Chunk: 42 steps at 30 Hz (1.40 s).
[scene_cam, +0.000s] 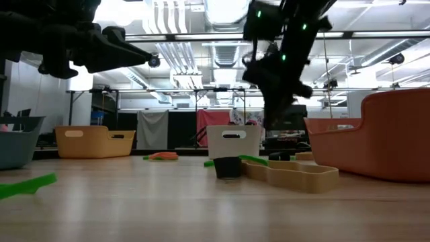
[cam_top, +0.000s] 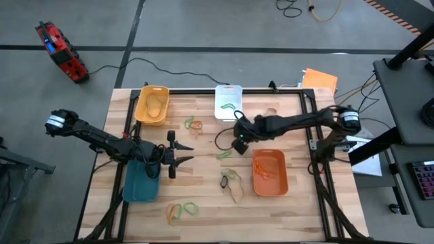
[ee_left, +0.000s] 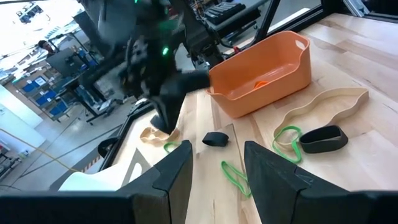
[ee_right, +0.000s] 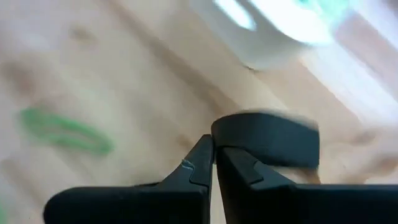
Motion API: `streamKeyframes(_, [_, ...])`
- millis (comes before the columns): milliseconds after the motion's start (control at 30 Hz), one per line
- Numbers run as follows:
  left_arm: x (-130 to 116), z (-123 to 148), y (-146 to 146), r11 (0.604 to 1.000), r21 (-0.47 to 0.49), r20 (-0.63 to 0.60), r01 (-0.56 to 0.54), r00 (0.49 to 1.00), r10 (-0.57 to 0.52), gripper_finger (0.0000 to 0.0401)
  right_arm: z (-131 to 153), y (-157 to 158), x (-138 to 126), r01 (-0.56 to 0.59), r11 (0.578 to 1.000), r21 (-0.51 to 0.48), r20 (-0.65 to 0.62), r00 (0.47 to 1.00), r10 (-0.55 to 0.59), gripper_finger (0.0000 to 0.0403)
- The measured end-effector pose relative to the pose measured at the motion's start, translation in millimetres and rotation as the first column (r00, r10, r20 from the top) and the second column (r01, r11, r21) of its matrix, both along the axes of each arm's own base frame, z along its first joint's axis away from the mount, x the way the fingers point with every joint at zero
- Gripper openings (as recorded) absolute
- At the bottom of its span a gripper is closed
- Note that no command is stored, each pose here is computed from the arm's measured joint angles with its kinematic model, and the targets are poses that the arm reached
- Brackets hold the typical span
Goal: Sort rubber bands into baskets
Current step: Put the rubber band into the blue bin
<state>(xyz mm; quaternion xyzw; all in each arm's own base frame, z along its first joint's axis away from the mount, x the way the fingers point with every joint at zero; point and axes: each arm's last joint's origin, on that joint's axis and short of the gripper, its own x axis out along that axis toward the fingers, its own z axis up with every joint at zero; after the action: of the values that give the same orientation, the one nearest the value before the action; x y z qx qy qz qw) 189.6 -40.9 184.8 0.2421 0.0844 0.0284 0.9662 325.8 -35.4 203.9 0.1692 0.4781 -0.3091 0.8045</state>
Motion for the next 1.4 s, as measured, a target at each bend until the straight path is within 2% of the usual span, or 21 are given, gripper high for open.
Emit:
streamKeyframes(67, [0.0, 0.0, 0.0, 1.000, -0.017, 0.002, -0.003, 1.000, 0.003, 0.0129, 4.9, 16.3, 6.3, -0.159, 0.985, -0.064, 0.040, 0.986, 0.162, 0.0009])
streamKeyframes(167, [0.0, 0.1, 0.0, 0.998, -0.056, 0.006, -0.008, 1.000, 0.008, 0.0129, 5.3, 45.3, 16.1, -0.397, 0.896, -0.199, 0.098, 0.901, 0.422, 0.0009])
streamKeyframes(233, [0.0, 0.1, 0.0, 0.996, -0.087, 0.009, -0.012, 1.000, 0.013, 0.0129, 2.7, 63.8, 21.8, -0.512, 0.805, -0.299, 0.140, 0.811, 0.568, 0.0009])
streamKeyframes(333, [0.0, 0.0, -0.1, 0.988, -0.152, 0.013, -0.018, 1.000, 0.020, 0.0130, -8.6, 83.0, 26.3, -0.652, 0.630, -0.423, 0.155, 0.632, 0.759, 0.0009])
streamKeyframes(400, [0.1, 0.0, -0.8, 0.978, -0.210, 0.016, -0.002, 1.000, 0.005, 0.0130, -19.2, 90.4, 28.2, -0.676, 0.537, -0.504, 0.131, 0.555, 0.822, 0.0009])
streamKeyframes(467, [0.2, -0.1, -2.2, 0.957, -0.288, 0.018, 0.032, 0.999, -0.028, 0.0130, -27.1, 93.0, 29.0, -0.683, 0.478, -0.553, 0.102, 0.513, 0.852, 0.0009])
streamKeyframes(533, [0.7, -0.8, -3.4, 0.931, -0.361, 0.018, 0.052, 0.999, -0.049, 0.0130, -31.0, 92.8, 30.2, -0.687, 0.457, -0.565, 0.082, 0.504, 0.860, 0.0009])
streamKeyframes(667, [3.7, -3.7, -4.2, 0.885, -0.464, 0.019, 0.032, 0.999, -0.027, 0.0130, -37.6, 90.8, 33.5, -0.683, 0.453, -0.573, 0.068, 0.511, 0.857, 0.0009])
streamKeyframes(833, [11.2, -10.6, -6.0, 0.859, -0.511, 0.023, 0.025, 1.000, -0.015, 0.0130, -42.9, 92.1, 45.5, -0.628, 0.376, -0.681, 0.057, 0.466, 0.883, 0.0009])
streamKeyframes(967, [19.6, -14.1, -6.8, 0.853, -0.521, 0.085, 0.013, 0.996, 0.037, 0.0130, -51.2, 90.3, 52.3, -0.581, 0.332, -0.743, -0.027, 0.523, 0.852, 0.0009])
streamKeyframes(1100, [26.6, -22.0, -7.4, 0.851, -0.525, 0.107, -0.003, 0.992, 0.069, 0.0130, -57.0, 87.3, 61.1, -0.564, 0.326, -0.759, -0.089, 0.585, 0.807, 0.0009])
streamKeyframes(1233, [31.5, -29.3, -7.1, 0.843, -0.537, 0.122, -0.030, 0.986, 0.112, 0.0130, -62.5, 88.2, 67.6, -0.580, 0.300, -0.757, -0.126, 0.581, 0.804, 0.0009])
streamKeyframes(1400, [36.5, -42.1, -2.7, 0.810, -0.556, 0.081, -0.187, 0.958, 0.276, 0.0130, -63.6, 89.0, 71.4, -0.585, 0.280, -0.761, -0.144, 0.573, 0.807, 0.0009])
